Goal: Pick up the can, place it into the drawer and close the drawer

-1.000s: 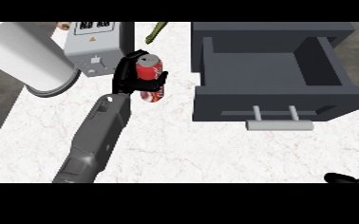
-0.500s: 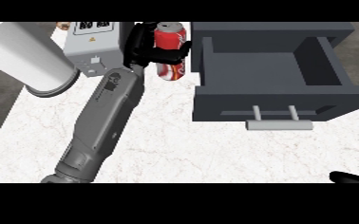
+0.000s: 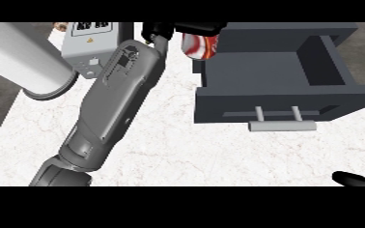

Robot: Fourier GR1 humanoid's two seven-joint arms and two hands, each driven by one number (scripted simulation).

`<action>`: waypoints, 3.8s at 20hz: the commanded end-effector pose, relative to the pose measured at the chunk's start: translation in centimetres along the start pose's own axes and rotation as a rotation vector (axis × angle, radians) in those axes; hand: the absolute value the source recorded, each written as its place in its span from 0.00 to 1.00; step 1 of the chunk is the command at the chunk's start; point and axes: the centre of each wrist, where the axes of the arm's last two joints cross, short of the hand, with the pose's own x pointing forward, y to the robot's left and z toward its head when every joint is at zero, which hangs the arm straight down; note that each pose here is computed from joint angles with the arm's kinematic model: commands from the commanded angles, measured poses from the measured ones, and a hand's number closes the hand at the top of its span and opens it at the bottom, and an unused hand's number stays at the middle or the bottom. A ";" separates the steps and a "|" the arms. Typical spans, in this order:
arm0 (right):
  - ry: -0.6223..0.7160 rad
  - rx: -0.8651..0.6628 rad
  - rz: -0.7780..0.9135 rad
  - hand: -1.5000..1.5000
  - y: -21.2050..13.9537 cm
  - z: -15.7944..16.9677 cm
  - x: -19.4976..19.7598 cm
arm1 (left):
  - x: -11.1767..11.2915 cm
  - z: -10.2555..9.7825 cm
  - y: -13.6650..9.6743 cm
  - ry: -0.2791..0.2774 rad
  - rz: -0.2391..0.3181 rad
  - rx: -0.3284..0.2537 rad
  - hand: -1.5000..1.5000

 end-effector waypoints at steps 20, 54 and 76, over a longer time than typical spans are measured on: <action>-0.033 0.048 -0.024 0.00 0.5 -0.8 0.3 | 6.9 -3.8 -7.1 0.066 -0.129 0.016 1.00; -0.287 0.276 0.638 0.00 6.4 -8.2 -1.4 | 6.6 -4.1 -7.3 -0.008 -0.047 0.208 0.00; -0.278 0.272 1.038 0.00 16.4 -15.4 -13.4 | 7.4 -4.9 -3.1 0.003 -0.075 0.227 0.00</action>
